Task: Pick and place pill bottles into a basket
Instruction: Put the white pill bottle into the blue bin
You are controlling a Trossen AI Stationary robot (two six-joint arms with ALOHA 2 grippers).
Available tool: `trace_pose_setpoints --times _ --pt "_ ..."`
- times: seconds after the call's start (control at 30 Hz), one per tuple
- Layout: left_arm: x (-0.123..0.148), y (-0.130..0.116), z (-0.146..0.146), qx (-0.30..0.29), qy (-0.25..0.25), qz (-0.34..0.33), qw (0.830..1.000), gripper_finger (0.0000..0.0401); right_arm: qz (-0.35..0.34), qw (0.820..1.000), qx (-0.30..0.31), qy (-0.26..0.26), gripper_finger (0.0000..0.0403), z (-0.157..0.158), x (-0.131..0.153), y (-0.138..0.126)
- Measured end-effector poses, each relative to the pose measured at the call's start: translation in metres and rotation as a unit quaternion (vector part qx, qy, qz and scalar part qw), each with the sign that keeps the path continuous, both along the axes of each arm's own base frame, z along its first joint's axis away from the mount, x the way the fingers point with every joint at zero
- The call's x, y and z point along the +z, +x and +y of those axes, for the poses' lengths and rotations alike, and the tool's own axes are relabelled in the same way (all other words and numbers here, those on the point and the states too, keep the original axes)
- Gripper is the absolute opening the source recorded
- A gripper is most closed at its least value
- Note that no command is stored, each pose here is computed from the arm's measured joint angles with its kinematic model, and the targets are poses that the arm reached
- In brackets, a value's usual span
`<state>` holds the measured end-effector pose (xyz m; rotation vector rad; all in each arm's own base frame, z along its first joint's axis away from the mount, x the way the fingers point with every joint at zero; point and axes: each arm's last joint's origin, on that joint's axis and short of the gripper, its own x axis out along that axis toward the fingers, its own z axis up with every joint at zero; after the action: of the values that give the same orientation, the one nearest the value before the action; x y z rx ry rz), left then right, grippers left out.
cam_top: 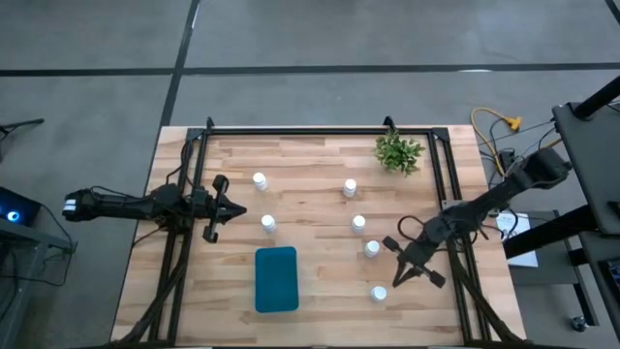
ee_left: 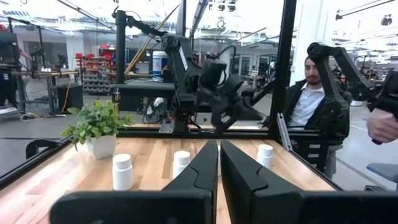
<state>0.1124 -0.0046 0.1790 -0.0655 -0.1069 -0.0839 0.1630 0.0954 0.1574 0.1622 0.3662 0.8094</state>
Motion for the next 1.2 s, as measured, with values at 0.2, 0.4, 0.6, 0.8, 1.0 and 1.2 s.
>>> trace_pose_setpoints --times 0.2,0.4,0.6,0.8,1.0,1.2 --pt "0.0 0.0 0.0 0.0 0.0 0.001 1.0 0.0 0.003 1.0 -0.004 0.001 0.0009 0.001 -0.007 0.003" --pt "0.0 0.0 0.0 0.0 0.0 0.001 1.0 0.0 0.027 1.0 -0.006 -0.005 0.0009 0.001 -0.015 0.003" --pt "0.0 0.0 0.0 0.0 0.0 0.001 1.0 0.0 0.026 1.0 -0.007 -0.003 0.0009 0.001 -0.015 0.003" --pt "0.0 0.0 0.0 0.0 0.0 0.001 1.0 0.0 0.026 0.999 -0.021 0.0 0.0009 0.001 -0.004 0.005" --pt "0.0 0.0 0.0 0.0 0.0 0.001 1.0 0.0 0.088 0.994 -0.023 -0.06 0.0009 0.008 0.006 0.014" --pt "0.0 0.0 0.0 0.0 0.0 0.003 1.0 0.0 0.085 0.993 -0.025 -0.079 0.0009 0.017 0.026 0.017"
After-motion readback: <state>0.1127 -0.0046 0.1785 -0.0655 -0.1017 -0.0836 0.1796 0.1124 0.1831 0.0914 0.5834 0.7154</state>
